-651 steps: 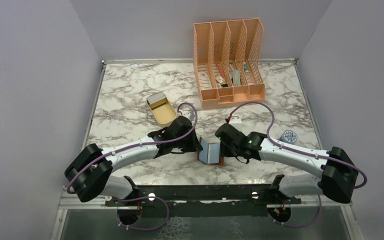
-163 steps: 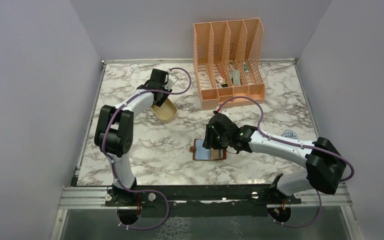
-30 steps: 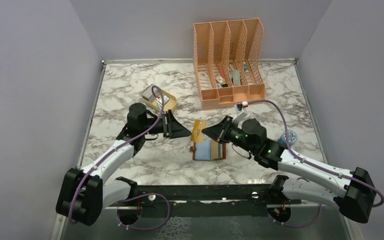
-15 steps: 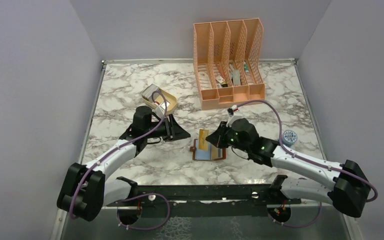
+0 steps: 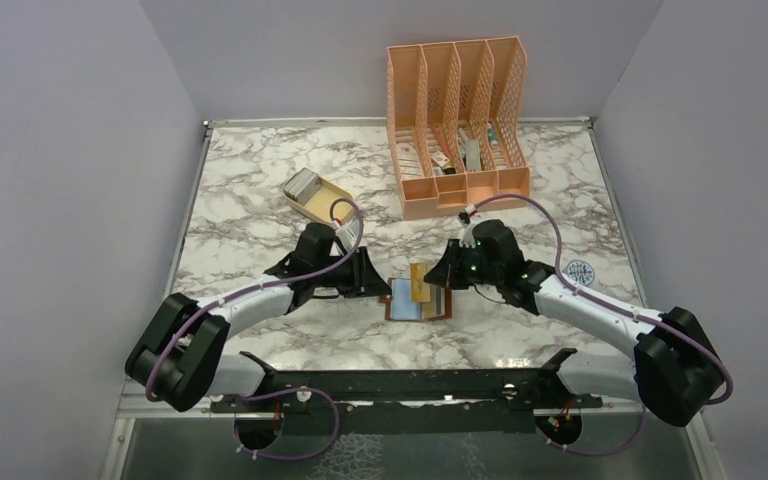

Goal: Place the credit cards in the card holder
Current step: Insert the credit card into the card holder.

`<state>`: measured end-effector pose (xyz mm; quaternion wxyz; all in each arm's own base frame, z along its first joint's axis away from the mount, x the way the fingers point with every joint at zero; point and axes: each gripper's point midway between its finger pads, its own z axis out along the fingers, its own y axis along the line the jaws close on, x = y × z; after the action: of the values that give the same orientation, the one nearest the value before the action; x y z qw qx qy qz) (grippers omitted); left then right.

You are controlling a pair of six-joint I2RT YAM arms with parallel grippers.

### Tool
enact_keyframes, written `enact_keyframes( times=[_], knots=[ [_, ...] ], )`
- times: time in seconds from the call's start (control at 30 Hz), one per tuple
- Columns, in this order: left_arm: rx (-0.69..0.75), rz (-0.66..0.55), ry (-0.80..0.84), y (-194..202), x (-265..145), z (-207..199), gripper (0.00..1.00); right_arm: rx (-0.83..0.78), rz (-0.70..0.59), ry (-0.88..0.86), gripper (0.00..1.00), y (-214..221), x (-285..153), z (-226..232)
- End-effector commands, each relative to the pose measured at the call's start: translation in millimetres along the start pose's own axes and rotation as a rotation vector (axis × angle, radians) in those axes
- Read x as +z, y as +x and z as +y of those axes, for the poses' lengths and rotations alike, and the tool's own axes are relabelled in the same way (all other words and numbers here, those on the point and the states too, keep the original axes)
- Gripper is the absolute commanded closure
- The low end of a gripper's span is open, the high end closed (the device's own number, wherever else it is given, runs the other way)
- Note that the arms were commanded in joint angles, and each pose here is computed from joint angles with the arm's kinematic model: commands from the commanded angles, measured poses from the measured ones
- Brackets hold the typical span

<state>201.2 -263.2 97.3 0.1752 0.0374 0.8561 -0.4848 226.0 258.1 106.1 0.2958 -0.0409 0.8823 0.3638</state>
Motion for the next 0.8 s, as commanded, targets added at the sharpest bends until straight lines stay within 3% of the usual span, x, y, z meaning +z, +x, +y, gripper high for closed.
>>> enact_keyframes(
  times=[0.0,0.77],
  knots=[
    [0.023,0.012,-0.038,10.8,14.8,12.7,0.69,-0.027,0.09,-0.049,0.99,10.2,-5.8,-4.0],
    [0.013,0.074,-0.179,44.6,28.7,58.4,0.84,0.135,0.234,-0.043,0.99,38.3,4.9,-45.2]
  ],
)
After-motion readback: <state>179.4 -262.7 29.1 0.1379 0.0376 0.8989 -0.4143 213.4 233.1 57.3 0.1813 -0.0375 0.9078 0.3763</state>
